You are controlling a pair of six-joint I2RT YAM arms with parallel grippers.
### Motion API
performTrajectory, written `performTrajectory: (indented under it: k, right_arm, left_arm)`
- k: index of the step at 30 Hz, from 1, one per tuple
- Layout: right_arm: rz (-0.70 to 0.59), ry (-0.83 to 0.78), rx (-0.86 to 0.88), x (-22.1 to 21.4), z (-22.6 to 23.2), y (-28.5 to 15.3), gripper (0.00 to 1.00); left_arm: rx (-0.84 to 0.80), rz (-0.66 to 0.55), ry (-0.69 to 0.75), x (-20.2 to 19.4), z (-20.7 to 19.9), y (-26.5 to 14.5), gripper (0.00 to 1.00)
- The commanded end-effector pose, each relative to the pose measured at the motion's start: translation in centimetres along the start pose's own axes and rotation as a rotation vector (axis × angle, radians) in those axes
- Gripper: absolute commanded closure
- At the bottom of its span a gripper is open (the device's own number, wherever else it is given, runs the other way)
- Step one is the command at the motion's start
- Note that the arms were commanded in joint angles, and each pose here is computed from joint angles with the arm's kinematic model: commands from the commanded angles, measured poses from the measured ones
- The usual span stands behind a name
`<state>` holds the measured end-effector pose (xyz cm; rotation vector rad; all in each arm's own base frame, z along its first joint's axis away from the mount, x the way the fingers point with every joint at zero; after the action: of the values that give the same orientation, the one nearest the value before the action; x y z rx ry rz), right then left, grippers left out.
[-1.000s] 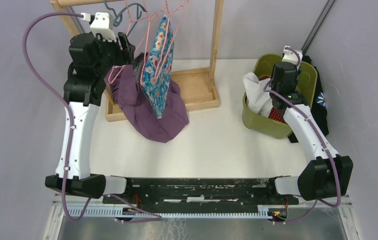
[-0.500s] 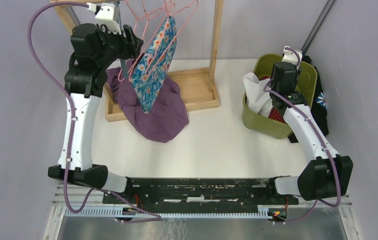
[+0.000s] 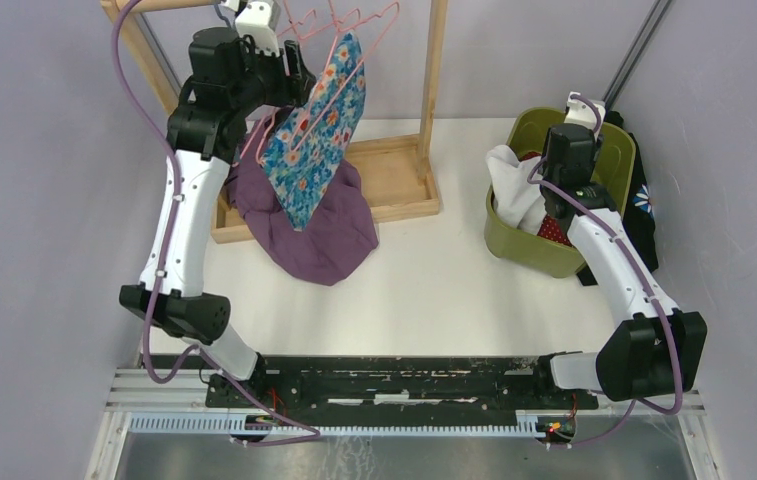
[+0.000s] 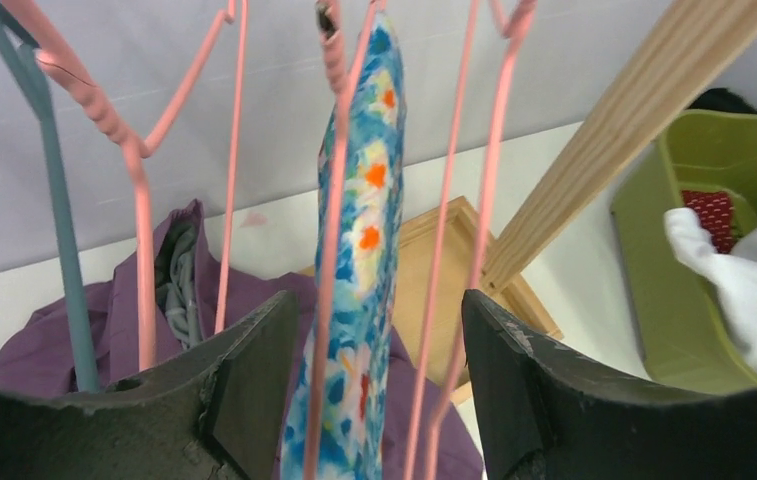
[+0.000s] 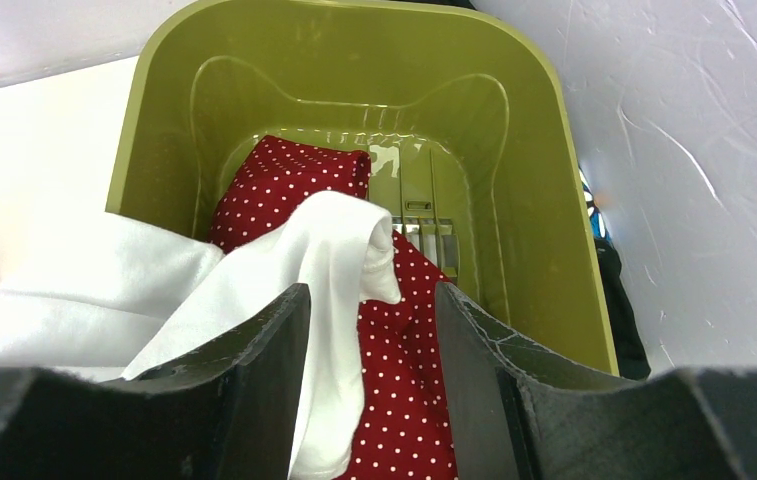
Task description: Remove the skirt from the hanger
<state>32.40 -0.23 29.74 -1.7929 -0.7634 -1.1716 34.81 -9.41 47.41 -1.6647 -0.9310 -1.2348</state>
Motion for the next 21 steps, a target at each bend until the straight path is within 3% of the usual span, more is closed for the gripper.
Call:
performTrajectory:
  k: [1, 7, 9, 10, 13, 14, 21]
  right_arm:
    - [-0.052, 0.022, -0.02, 1.3, -0.2, -0.1, 0.45]
    - [-0.05, 0.02, -0.022, 1.2, -0.1, 0.1, 0.45]
    - [-0.046, 0.022, -0.017, 1.1, 0.0, 0.2, 0.45]
    - [-0.046, 0.023, -0.013, 1.1, 0.0, 0.2, 0.45]
    - [-0.041, 0.024, -0.012, 0.9, 0.0, 0.2, 0.45]
    - [-0.04, 0.024, -0.012, 0.8, 0.0, 0.2, 0.46]
    - [-0.035, 0.002, 0.09, 1.0, 0.7, -0.3, 0.62]
  left_arm:
    - [0.06, 0.0, 0.062, 0.0, 0.9, 1.3, 0.32]
    - [0.092, 0.0, 0.088, -0.3, 1.5, 2.1, 0.31]
    - [0.107, 0.012, 0.103, -0.7, 1.8, 2.5, 0.36]
    - [0.11, 0.025, 0.105, -1.0, 1.9, 2.6, 0.44]
    - [0.103, 0.054, 0.1, -1.9, 2.0, 2.9, 0.92]
    - [0.102, 0.061, 0.097, -2.1, 2.0, 3.0, 0.96]
    - [0.116, 0.079, 0.109, -3.8, 2.2, 1.7, 0.97]
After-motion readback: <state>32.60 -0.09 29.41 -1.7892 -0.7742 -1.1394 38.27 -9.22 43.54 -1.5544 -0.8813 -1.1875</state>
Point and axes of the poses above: each gripper's point midway between its finger pads, its own y axis out along the fingers, its own z axis along the line the jaws close on, x = y × z, the point moved 10 cm from there along -y, back along the fingers, and after that the axes turned 5 degrees about -y, right-handed, at the moved point
